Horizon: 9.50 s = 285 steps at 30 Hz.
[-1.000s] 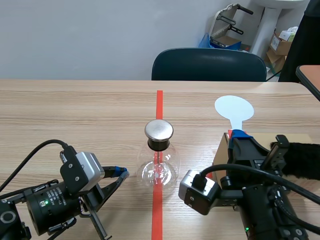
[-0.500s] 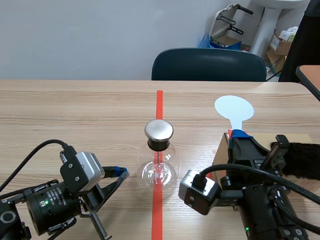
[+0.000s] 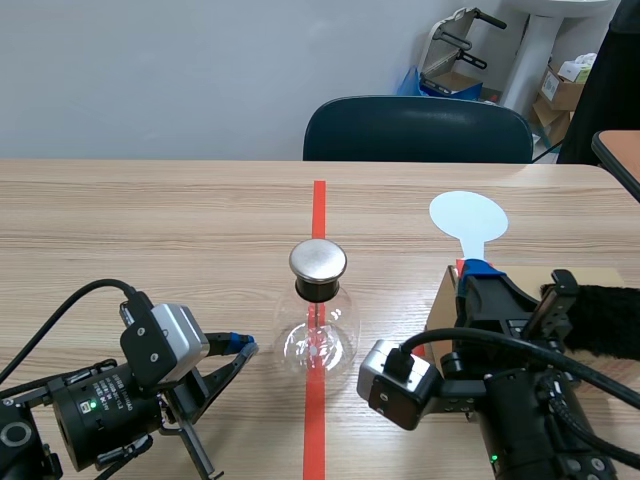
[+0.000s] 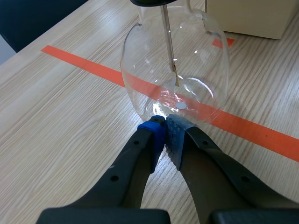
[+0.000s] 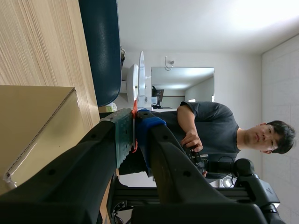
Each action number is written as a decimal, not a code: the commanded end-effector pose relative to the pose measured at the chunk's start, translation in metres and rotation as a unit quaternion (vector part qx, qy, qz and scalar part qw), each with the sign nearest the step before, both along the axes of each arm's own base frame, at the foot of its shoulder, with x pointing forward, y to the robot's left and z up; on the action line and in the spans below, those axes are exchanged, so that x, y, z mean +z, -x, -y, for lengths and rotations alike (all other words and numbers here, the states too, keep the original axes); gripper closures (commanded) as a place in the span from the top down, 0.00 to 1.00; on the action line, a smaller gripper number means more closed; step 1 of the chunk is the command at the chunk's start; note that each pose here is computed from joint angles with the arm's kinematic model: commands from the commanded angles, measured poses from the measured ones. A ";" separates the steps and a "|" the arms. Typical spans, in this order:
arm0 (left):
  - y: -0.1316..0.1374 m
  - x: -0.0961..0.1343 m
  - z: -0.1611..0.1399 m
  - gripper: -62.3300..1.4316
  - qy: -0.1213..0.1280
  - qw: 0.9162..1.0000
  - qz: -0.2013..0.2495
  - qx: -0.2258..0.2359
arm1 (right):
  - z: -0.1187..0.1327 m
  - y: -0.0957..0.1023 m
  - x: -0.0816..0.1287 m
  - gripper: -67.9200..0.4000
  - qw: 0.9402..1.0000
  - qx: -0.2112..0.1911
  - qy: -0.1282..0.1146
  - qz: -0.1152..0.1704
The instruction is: Do the electroscope experiment
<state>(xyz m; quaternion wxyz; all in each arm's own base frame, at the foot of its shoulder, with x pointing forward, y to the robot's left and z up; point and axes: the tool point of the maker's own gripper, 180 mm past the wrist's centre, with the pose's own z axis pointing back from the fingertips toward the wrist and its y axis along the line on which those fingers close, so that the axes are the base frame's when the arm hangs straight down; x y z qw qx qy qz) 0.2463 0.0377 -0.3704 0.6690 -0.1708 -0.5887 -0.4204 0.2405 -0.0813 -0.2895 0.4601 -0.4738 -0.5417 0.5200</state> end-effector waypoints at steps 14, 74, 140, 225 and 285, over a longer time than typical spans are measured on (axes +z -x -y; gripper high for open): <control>-0.001 0.012 -0.015 0.07 0.006 1.000 0.020 -0.005 | 0.001 -0.006 0.009 0.03 1.000 0.000 -0.003 0.018; 0.126 0.112 -0.054 0.55 0.188 0.980 0.011 -0.071 | 0.119 0.075 -0.006 0.03 0.999 0.029 0.009 -0.020; 0.132 0.102 -0.041 0.55 0.138 0.985 0.041 -0.092 | 0.115 0.094 -0.055 0.03 0.991 0.083 0.048 -0.090; 0.132 0.101 -0.041 0.55 0.134 0.986 0.038 -0.091 | 0.158 0.089 -0.054 0.03 0.994 -0.063 0.037 -0.085; 0.132 0.101 -0.041 0.55 0.134 0.986 0.039 -0.091 | 0.157 0.090 -0.054 0.03 0.994 -0.062 0.036 -0.086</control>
